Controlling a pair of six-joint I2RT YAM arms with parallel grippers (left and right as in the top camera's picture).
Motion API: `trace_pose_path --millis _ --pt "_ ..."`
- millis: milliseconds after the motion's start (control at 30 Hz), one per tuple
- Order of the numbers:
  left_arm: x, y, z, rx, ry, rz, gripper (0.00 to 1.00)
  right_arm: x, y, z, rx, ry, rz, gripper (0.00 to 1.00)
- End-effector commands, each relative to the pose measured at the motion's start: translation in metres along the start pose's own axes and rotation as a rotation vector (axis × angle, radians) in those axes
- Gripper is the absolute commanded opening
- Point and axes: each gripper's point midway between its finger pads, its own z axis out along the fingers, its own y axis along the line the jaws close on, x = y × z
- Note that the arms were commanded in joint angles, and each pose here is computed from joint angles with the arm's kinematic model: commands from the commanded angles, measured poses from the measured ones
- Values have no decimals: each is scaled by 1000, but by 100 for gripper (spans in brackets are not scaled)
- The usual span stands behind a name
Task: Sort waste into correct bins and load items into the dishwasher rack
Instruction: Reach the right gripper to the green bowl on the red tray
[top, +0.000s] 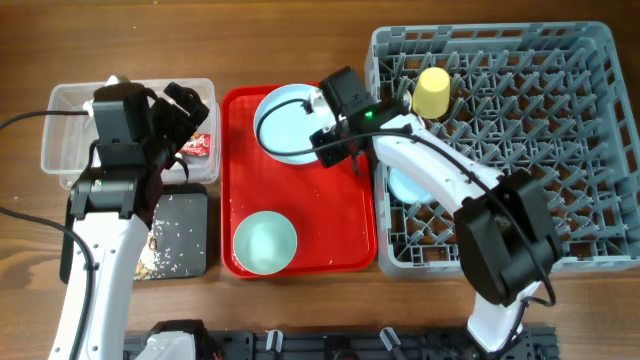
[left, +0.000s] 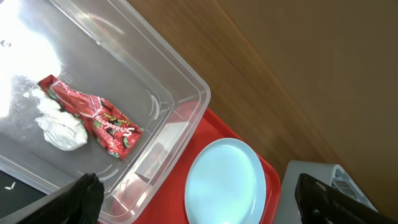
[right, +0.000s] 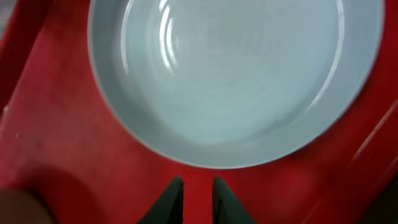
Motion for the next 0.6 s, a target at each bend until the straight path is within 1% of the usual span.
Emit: trace_pose_path --millis 0,67,167,233,267,333,467,567 --pt "-5 -2 -2 7 -10 -3 100 -9 42 -33 -57 -50 -104 18" --pt "-5 -2 -2 7 -10 -3 100 -5 62 -47 -75 -53 -138 18" --pt "-5 -2 -2 7 -10 -3 100 23 103 -64 -111 16 -231 22" --pt "-5 -2 -2 7 -10 -3 100 48 124 -64 -125 96 -287 22" --pt "-5 -2 -2 7 -10 -3 100 72 143 -59 -138 157 -339 23" --pt "-5 -2 -2 7 -10 -3 100 93 159 -51 -127 192 -401 23" --pt "-5 -2 -2 7 -10 -3 100 115 167 -28 -19 166 -515 22" --pt "-5 -2 -2 7 -10 -3 100 117 158 -12 27 133 -523 22"
